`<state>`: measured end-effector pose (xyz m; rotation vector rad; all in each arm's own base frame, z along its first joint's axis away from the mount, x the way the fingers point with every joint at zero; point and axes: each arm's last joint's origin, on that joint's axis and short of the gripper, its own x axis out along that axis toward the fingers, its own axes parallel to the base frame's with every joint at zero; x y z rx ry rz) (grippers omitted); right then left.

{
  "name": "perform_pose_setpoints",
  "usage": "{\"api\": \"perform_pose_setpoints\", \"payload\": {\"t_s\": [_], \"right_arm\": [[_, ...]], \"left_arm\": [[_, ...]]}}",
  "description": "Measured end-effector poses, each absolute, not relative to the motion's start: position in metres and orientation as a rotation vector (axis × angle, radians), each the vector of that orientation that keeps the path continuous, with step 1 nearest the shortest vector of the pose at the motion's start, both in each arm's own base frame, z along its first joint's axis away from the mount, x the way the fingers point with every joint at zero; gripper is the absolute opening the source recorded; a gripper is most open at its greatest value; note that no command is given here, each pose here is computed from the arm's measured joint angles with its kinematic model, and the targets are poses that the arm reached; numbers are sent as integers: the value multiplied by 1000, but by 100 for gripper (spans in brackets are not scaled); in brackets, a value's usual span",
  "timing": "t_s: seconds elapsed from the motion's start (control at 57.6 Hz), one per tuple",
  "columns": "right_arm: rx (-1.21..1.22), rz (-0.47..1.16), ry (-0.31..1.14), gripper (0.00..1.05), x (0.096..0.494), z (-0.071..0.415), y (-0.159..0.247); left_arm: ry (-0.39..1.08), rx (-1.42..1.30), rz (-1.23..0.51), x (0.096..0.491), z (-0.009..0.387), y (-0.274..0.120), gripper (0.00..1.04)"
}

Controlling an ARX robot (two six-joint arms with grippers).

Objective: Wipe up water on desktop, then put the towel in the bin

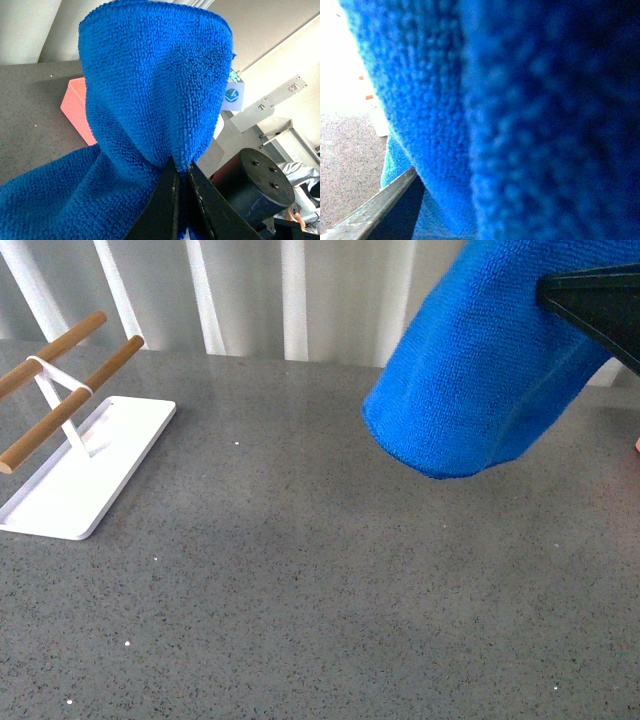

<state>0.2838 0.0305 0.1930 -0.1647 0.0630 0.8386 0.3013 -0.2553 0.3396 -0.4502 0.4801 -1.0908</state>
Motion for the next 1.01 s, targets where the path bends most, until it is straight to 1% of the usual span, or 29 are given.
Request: {"api": "perform_pose_setpoints", "payload": {"t_s": [0.035, 0.156, 0.191, 0.243, 0.26, 0.399, 0.451, 0.469, 0.486, 0.521, 0.694, 0.764, 0.781, 0.885, 0.902, 0.989, 1.007], "right_arm": [[-163, 834, 58, 76, 284, 193, 32], [-162, 824, 59, 60, 285, 193, 33], [-160, 823, 58, 53, 285, 193, 33], [-161, 818, 55, 48, 285, 194, 32], [-161, 815, 54, 44, 285, 194, 32], [-161, 798, 58, 26, 284, 195, 29], [-163, 780, 55, 16, 284, 196, 26], [-162, 777, 55, 14, 284, 196, 25], [-163, 767, 54, 10, 284, 197, 23], [-164, 750, 57, 5, 283, 198, 21], [-161, 698, 91, 4, 283, 196, 14], [-160, 687, 98, 4, 283, 196, 13], [-160, 685, 99, 4, 283, 196, 13], [-162, 675, 114, 4, 283, 195, 12], [-162, 673, 116, 4, 283, 195, 12], [-168, 668, 126, 4, 283, 194, 11], [-169, 667, 127, 4, 283, 194, 11]], "left_arm": [[483, -449, -1089, 301, 340, -256, 4], [482, -449, -1086, 301, 340, -256, 4], [482, -449, -1085, 301, 340, -255, 4], [483, -449, -1082, 301, 340, -256, 4], [483, -449, -1081, 301, 340, -256, 4], [484, -446, -1070, 301, 339, -255, 4], [485, -447, -1062, 302, 338, -254, 4], [484, -447, -1057, 302, 338, -253, 4], [484, -448, -1052, 303, 337, -252, 4], [488, -448, -1041, 305, 336, -250, 4], [505, -453, -960, 317, 328, -235, 4], [515, -456, -935, 322, 325, -228, 11], [519, -455, -923, 324, 323, -225, 14], [529, -459, -882, 332, 318, -211, 27], [530, -461, -870, 335, 317, -207, 30], [531, -464, -825, 343, 312, -192, 41], [531, -465, -810, 346, 311, -186, 45]]}}
